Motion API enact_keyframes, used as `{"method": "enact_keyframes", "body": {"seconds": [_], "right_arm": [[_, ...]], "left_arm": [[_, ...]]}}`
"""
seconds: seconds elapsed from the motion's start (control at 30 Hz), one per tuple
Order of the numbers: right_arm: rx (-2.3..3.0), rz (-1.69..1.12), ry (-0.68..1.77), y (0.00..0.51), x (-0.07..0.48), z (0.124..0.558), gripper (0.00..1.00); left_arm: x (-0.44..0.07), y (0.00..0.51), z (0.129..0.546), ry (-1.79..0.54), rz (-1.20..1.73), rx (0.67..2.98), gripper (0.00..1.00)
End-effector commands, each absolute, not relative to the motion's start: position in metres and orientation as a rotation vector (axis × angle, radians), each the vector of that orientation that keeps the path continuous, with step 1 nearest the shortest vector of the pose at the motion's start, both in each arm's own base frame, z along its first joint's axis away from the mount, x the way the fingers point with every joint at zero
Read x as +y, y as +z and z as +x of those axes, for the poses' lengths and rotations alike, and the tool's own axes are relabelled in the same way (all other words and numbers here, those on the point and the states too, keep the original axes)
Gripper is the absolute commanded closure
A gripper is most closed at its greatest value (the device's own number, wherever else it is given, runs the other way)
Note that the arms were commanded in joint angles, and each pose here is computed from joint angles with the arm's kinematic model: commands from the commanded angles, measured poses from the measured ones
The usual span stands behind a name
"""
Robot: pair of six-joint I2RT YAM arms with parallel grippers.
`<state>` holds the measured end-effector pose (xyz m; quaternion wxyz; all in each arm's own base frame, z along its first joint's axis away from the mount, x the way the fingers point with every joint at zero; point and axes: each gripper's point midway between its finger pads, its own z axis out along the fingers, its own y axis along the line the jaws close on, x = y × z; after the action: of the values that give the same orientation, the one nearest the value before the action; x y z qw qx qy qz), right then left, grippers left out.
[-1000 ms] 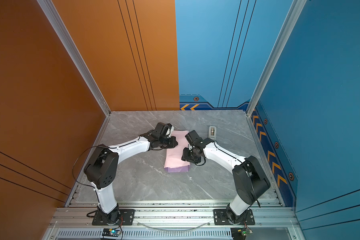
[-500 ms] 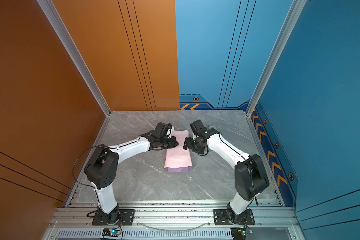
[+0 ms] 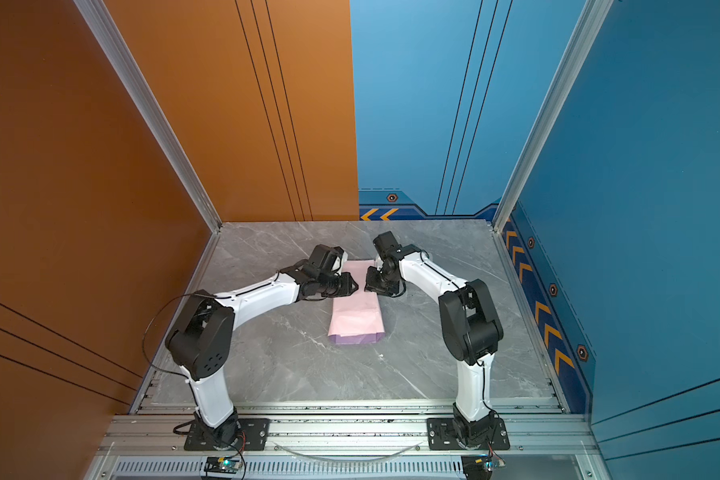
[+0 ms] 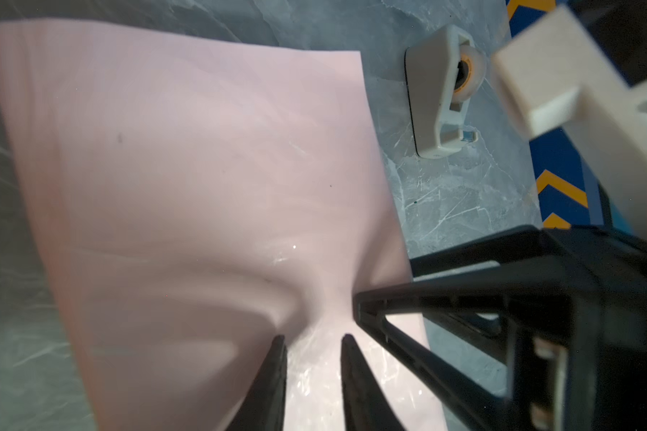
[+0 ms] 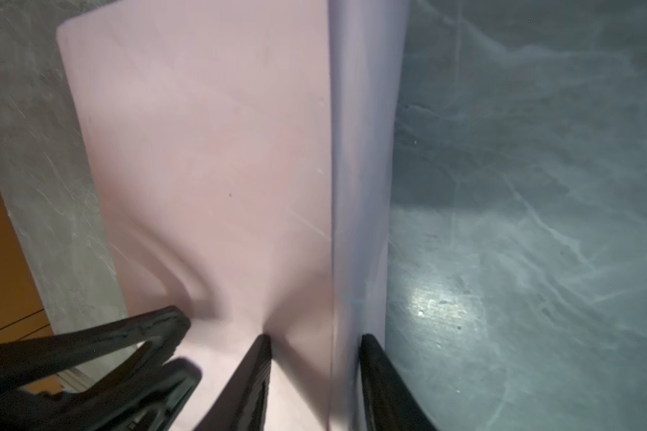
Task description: Wrap the gift box in paper
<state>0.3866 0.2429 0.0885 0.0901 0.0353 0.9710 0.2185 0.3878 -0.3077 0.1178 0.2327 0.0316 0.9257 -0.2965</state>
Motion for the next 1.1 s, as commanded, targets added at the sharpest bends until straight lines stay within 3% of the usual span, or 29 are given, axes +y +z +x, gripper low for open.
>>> {"method": "enact_keyframes", "body": {"seconds": [0.0,0.13,0.27,0.4,0.77,1.0,1.07], "right_arm": [[2.913,0.166,0.611,0.082,0.234,0.377,0.63],[2.878,0.234,0.659,0.087,0.236,0.376,0.63],[2.849,0.278,0.67,0.093,0.237,0.375,0.63],[2.833,0.326,0.672,0.093,0.236,0.374,0.63],[2.79,0.382,0.774,0.102,0.254,0.369,0.57],[2.782,0.378,0.798,0.109,0.258,0.368,0.37],[2.788,0.366,0.784,0.11,0.257,0.366,0.36]], "left_arm": [[-0.288,0.154,0.386,-0.813,0.0,2.502,0.62],[-0.257,0.144,0.369,-0.802,-0.197,2.561,0.51],[-0.241,0.124,0.345,-0.795,-0.321,2.61,0.48],[-0.241,0.099,0.329,-0.83,-0.385,2.65,0.48],[-0.27,0.1,0.336,-0.904,-0.368,2.62,0.53],[-0.265,0.098,0.337,-0.858,-0.366,2.622,0.56],[-0.263,0.097,0.337,-0.839,-0.355,2.625,0.56]]}}
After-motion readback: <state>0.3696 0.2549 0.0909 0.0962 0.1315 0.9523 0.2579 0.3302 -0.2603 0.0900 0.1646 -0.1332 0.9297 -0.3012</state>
